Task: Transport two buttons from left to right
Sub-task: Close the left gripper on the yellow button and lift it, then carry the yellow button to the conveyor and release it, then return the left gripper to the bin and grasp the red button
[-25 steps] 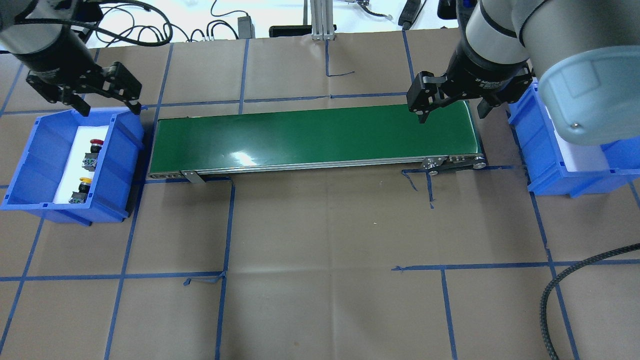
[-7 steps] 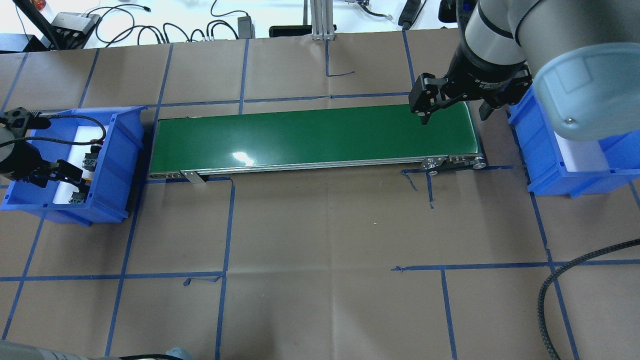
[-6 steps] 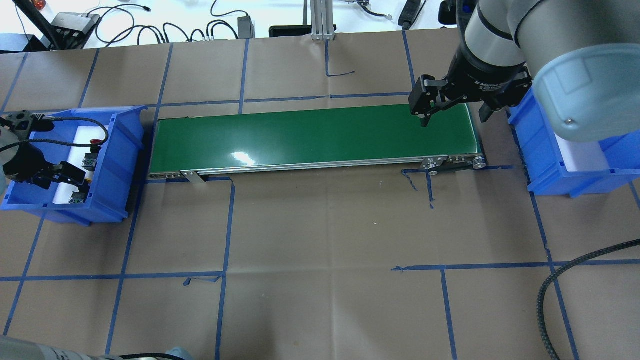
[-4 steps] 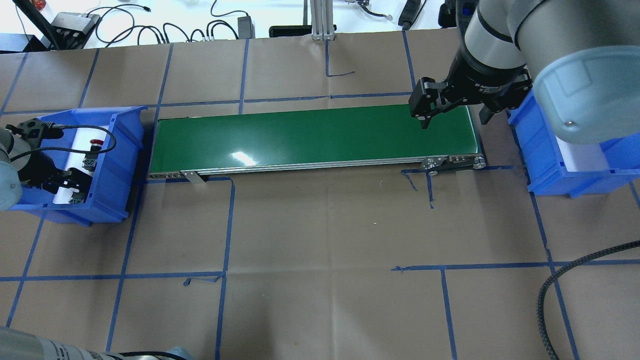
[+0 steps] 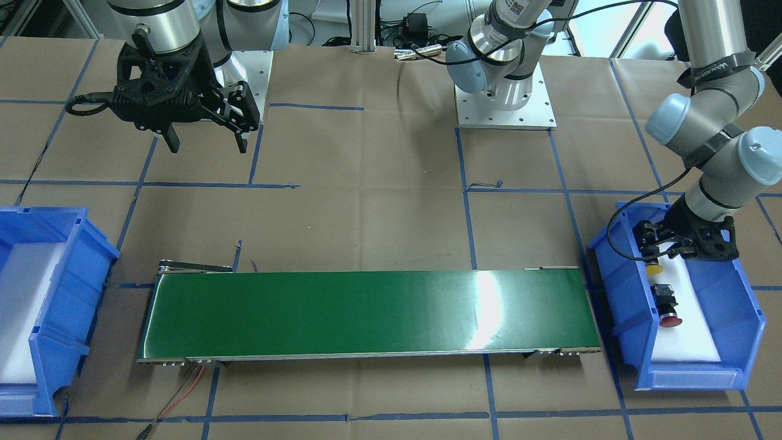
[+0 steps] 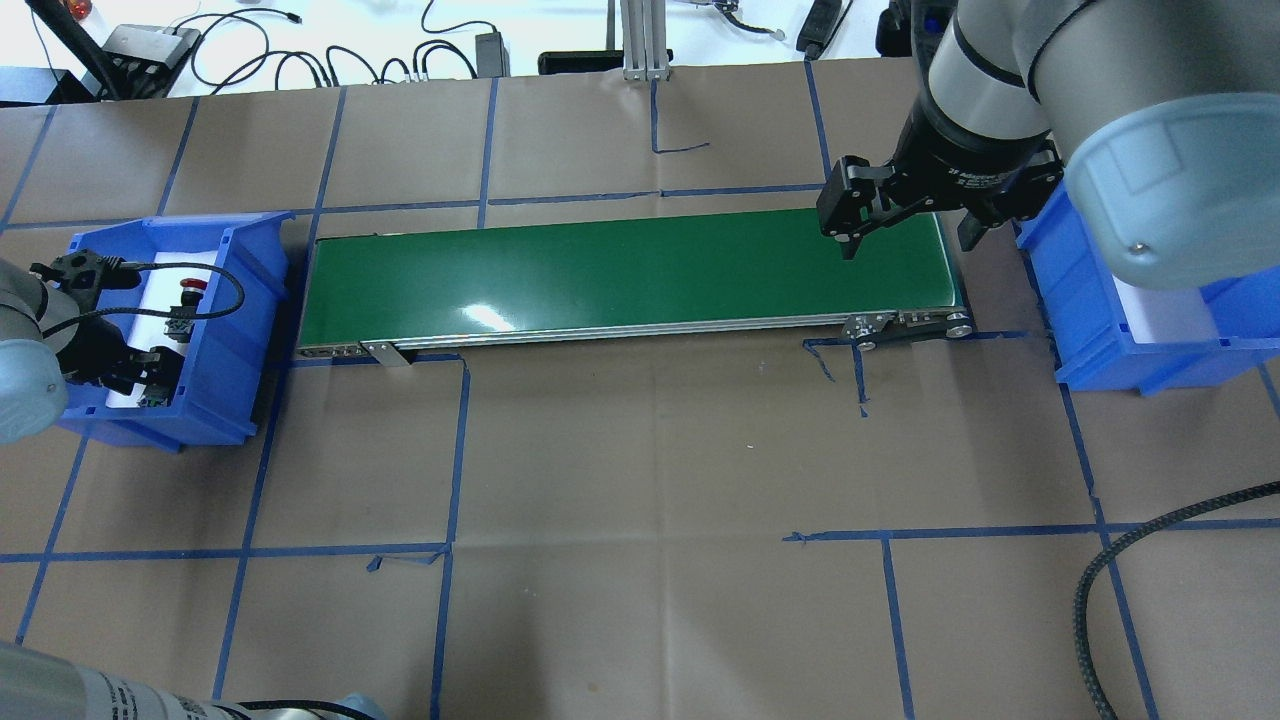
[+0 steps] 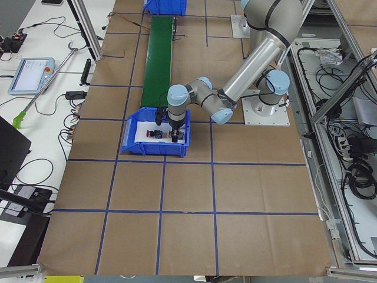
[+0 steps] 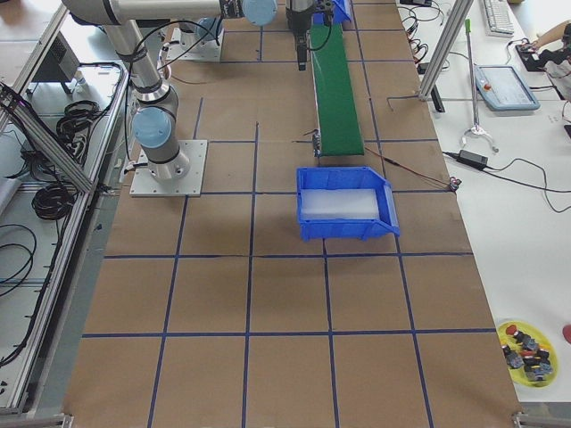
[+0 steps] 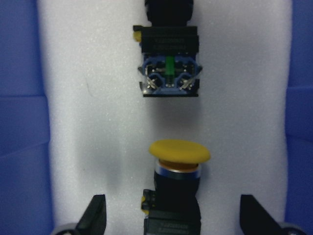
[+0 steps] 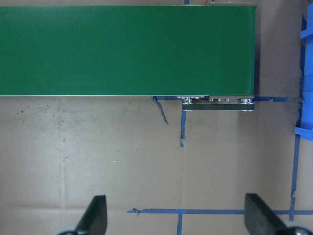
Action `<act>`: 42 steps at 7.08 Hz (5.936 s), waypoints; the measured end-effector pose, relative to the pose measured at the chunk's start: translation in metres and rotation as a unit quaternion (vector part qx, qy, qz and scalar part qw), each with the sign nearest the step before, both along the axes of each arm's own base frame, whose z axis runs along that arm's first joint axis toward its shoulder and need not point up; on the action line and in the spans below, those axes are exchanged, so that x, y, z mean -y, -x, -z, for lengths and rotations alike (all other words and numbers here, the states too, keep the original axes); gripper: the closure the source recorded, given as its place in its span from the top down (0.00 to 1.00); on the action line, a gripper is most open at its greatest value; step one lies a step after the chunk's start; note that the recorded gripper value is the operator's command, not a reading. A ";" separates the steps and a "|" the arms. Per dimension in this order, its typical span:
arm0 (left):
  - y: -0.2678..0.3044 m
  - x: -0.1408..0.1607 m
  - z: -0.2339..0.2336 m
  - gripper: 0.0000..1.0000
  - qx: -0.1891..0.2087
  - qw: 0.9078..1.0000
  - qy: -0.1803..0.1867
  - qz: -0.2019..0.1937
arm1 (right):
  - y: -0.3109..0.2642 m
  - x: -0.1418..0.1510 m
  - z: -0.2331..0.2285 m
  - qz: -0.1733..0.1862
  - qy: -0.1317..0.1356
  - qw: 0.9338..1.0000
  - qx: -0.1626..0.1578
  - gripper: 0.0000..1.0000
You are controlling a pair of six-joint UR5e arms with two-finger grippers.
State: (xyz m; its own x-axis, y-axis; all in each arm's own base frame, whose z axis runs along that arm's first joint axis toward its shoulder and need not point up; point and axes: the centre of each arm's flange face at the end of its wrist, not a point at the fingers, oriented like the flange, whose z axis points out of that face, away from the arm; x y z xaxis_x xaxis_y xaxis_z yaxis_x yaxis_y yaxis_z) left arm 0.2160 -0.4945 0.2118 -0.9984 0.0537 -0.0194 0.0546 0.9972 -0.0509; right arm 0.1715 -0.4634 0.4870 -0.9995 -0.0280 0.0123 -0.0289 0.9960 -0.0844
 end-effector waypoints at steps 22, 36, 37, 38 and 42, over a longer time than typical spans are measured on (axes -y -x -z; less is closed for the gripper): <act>0.197 0.090 -0.162 0.14 -0.013 0.999 0.005 -0.043 | 0.000 0.002 0.000 -0.001 0.001 1.000 -0.001 1.00; 0.314 0.125 -0.082 0.99 -0.014 0.996 0.013 -0.081 | -0.001 0.005 0.005 0.000 -0.001 1.000 0.000 1.00; 0.311 0.122 -0.104 0.99 -0.015 0.996 0.014 -0.084 | 0.000 0.005 0.005 0.001 -0.002 1.000 0.000 1.00; 0.310 0.117 -0.127 0.99 -0.015 0.996 0.008 -0.083 | 0.000 0.005 0.005 0.000 -0.001 1.000 0.000 1.00; 0.311 0.074 -0.230 0.99 -0.016 0.997 -0.011 -0.080 | -0.001 0.006 0.003 -0.001 0.003 1.000 0.001 1.00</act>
State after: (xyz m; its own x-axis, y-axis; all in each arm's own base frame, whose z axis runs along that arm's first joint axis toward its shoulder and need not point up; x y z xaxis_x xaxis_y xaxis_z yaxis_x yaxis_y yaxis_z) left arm -0.0950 -0.5686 0.4416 -0.9943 -0.1057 0.0114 -0.1060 0.9940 -0.0276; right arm 0.1724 -0.4695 0.4837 -0.9995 -0.0291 0.0105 -0.0299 0.9954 -0.0907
